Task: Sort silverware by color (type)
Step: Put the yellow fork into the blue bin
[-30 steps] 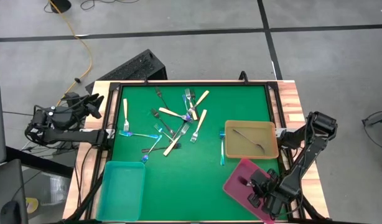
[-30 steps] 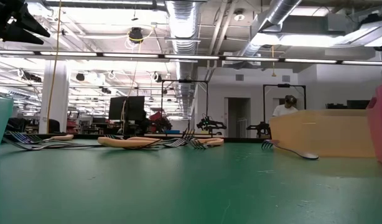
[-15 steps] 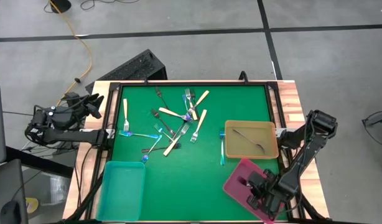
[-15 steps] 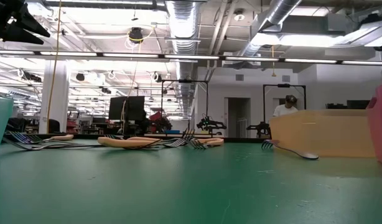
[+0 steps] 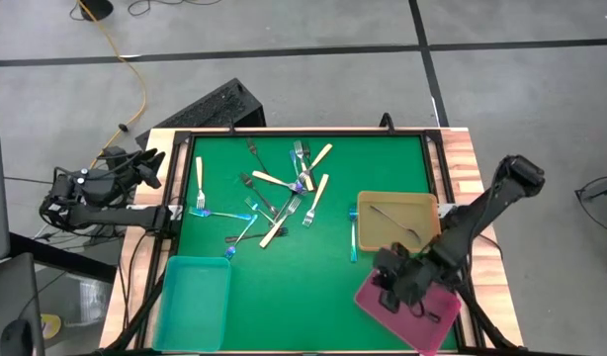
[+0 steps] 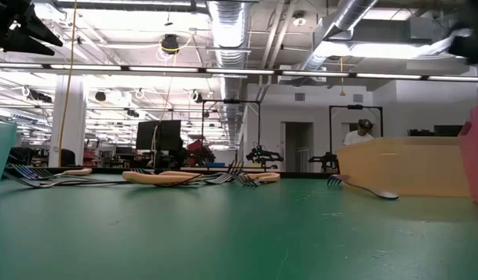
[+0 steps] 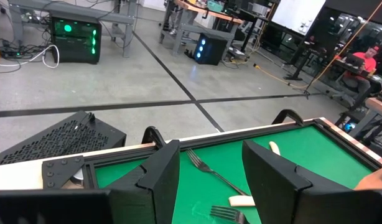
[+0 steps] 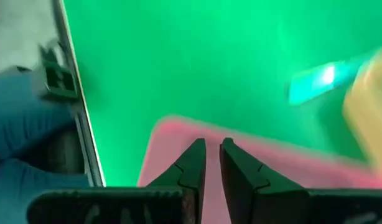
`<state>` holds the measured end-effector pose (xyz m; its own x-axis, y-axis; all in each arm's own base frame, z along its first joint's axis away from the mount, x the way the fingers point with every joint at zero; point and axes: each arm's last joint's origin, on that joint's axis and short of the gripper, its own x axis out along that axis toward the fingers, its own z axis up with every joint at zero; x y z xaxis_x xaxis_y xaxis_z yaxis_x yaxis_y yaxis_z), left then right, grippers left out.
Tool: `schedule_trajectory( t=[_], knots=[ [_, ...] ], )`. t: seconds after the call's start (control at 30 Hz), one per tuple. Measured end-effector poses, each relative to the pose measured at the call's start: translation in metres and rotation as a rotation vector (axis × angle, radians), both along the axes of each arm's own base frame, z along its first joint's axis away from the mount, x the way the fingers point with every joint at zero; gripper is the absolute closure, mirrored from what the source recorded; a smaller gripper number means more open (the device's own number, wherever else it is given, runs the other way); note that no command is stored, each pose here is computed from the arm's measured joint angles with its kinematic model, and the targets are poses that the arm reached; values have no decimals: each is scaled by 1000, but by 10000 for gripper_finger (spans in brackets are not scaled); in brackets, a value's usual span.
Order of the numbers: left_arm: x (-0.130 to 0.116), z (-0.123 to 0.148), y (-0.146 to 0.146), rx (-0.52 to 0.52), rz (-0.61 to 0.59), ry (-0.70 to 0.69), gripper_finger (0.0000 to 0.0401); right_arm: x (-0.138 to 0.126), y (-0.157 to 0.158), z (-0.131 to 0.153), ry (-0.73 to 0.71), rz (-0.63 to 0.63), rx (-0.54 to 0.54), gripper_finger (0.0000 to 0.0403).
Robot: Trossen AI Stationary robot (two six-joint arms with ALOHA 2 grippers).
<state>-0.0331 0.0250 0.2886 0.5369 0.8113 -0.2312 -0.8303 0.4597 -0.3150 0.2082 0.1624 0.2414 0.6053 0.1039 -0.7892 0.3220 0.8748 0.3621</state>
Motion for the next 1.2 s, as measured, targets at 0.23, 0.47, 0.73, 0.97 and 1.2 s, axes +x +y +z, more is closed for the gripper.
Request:
schedule_trajectory(
  t=[0.23,0.47,0.73,0.97,1.2],
  knots=[
    [0,0,0,0,0,-1,243,39,-42,11,-160,65,-159,330],
    [0,0,0,0,0,-1,243,80,-81,2,-248,145,-345,330],
    [0,0,0,0,1,-1,243,122,-117,-27,-306,223,-443,325],
    [0,0,0,0,1,-1,243,153,-142,-51,-291,278,-498,277],
    [0,0,0,2,5,-1,243,193,-151,-59,-319,413,-526,223]
  ],
)
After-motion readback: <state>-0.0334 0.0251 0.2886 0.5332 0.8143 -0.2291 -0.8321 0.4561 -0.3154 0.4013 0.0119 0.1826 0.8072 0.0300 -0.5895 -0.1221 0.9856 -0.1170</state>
